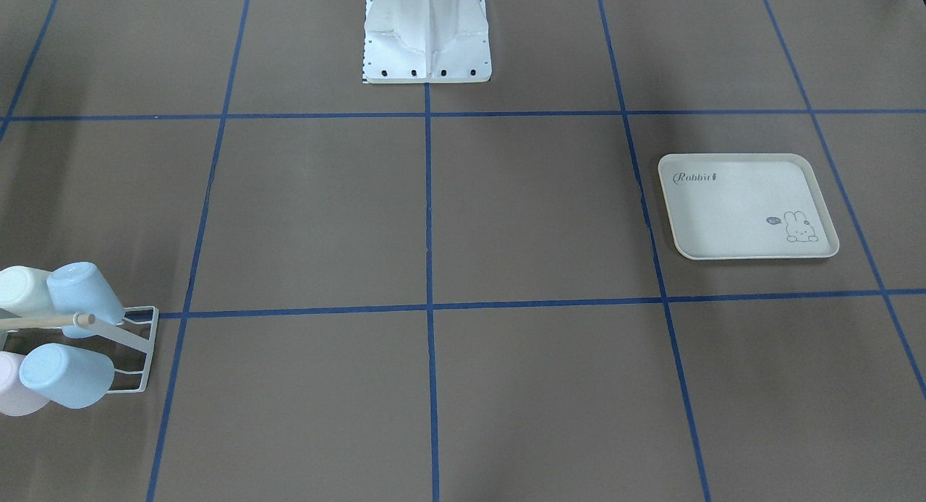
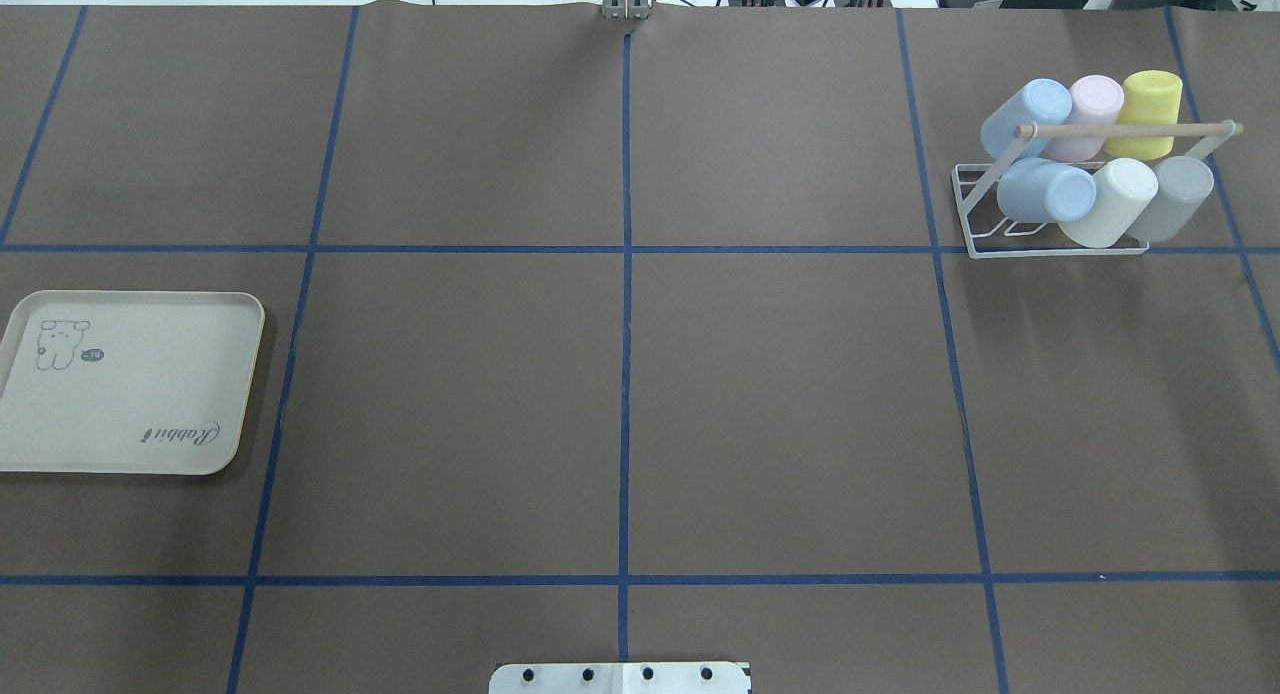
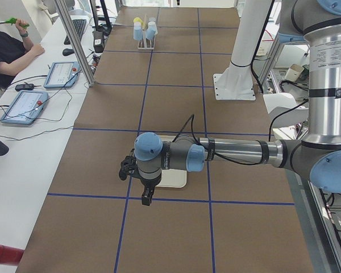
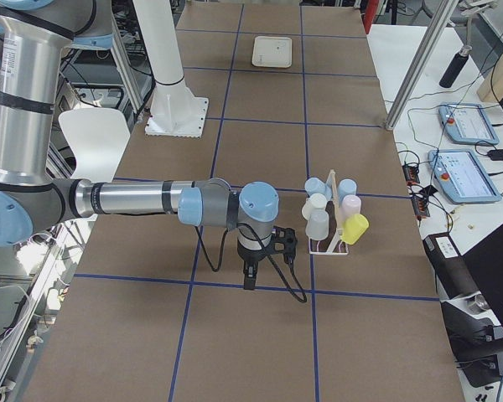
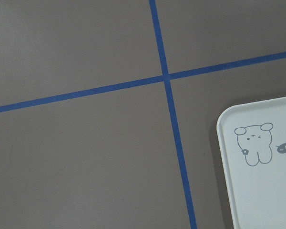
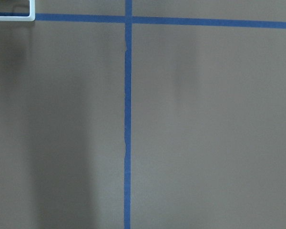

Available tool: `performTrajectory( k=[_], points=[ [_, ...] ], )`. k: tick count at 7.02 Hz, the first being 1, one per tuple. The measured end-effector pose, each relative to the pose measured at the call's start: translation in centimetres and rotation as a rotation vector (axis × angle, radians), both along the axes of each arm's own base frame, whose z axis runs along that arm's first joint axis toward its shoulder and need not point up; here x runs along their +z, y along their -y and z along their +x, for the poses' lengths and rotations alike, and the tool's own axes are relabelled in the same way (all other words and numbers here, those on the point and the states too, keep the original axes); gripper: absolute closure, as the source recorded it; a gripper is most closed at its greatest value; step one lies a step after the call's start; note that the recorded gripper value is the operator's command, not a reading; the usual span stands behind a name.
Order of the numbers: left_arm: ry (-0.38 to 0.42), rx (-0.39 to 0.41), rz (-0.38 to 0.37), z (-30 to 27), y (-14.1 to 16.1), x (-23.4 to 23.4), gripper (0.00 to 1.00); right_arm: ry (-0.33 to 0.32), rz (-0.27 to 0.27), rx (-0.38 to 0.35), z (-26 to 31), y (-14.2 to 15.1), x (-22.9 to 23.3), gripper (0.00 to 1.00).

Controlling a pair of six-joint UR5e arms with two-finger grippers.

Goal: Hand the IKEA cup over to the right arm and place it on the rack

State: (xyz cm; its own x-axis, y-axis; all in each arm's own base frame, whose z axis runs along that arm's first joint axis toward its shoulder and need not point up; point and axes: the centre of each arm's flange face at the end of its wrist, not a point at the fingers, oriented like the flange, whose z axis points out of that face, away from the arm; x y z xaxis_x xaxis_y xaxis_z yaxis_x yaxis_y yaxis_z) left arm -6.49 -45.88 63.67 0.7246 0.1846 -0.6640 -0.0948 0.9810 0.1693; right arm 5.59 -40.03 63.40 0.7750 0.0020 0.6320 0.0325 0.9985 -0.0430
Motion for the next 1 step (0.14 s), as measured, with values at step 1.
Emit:
performTrajectory(
  k=[1],
  points=[
    [0.0, 0.0, 0.001, 0.0, 0.03, -0.06, 0.0, 0.0, -0.001, 0.0, 0.0, -0.01, 0.0, 0.0]
  ],
)
